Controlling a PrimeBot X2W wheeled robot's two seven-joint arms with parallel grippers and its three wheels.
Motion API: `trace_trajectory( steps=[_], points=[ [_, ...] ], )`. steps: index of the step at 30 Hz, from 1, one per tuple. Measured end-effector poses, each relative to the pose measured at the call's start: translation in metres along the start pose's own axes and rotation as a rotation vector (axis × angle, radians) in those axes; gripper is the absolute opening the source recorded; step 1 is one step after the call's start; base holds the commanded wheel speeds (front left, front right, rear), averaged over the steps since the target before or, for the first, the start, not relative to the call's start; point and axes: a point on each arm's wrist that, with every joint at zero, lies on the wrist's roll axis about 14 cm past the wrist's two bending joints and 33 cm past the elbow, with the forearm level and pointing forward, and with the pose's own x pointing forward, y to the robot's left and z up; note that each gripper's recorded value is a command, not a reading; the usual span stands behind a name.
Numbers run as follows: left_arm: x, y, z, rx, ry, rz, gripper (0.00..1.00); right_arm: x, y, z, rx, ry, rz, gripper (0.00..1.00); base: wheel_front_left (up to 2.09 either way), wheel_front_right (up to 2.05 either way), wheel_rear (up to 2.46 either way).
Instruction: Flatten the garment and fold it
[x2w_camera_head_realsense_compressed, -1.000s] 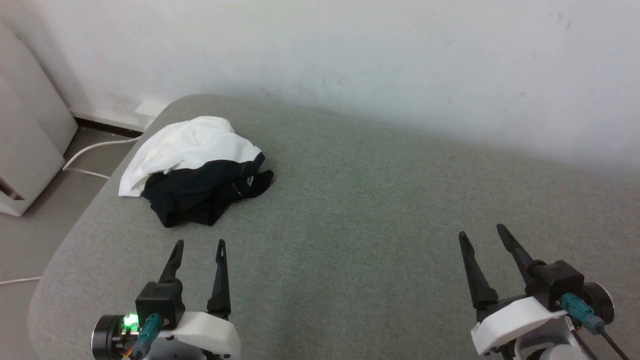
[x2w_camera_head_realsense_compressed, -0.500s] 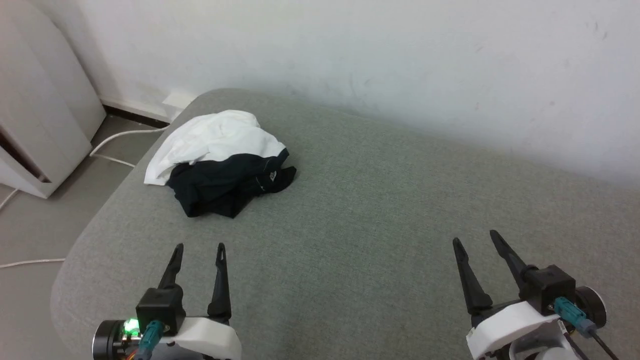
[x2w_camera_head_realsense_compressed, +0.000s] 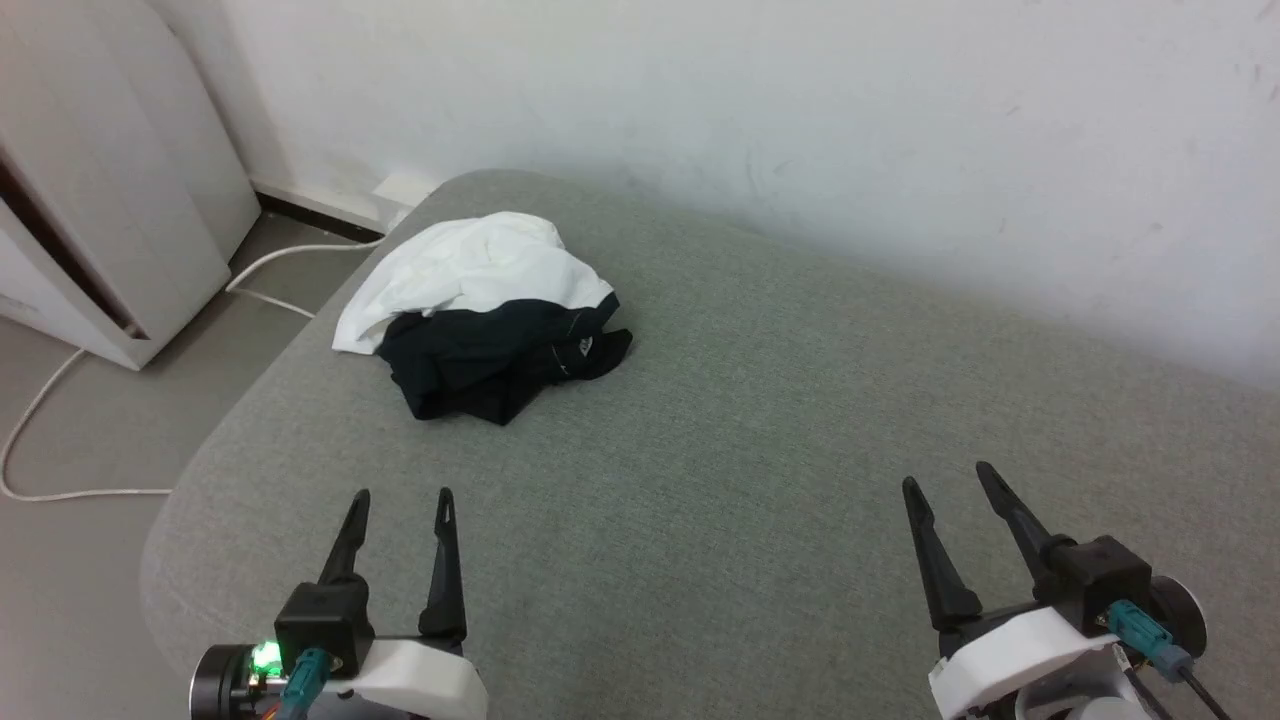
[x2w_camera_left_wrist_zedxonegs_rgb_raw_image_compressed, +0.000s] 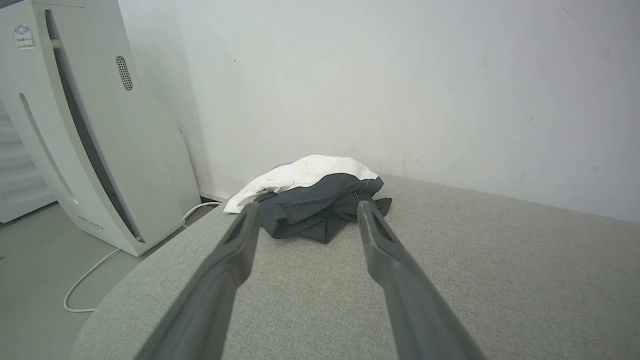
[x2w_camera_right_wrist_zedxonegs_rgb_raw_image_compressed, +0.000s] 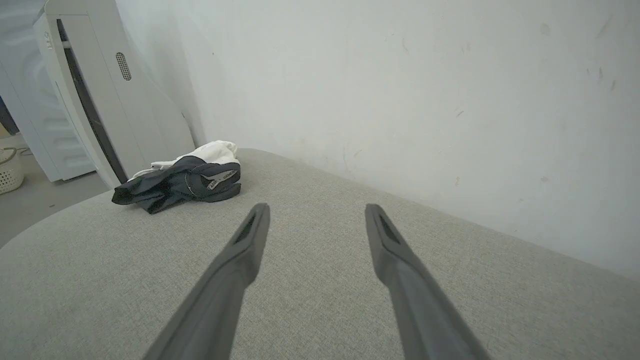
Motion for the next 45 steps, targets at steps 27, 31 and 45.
trace_trajectory(
  steps=[27, 31, 45],
  points=[
    [-0.018, 0.018, -0.004, 0.01, 0.001, 0.061, 1.0, 0.011, 0.019, -0.007, 0.017, -0.003, 0.06, 1.0, 0.0, 0.0, 0.0],
    [-0.017, 0.017, -0.005, 0.01, 0.004, 0.059, 1.0, 0.011, 0.017, -0.008, 0.02, -0.001, 0.056, 1.0, 0.0, 0.0, 0.0],
    [-0.006, 0.016, -0.01, 0.006, 0.041, 0.048, 1.0, 0.016, 0.023, -0.009, 0.034, -0.005, 0.082, 1.0, 0.0, 0.0, 0.0]
  ],
)
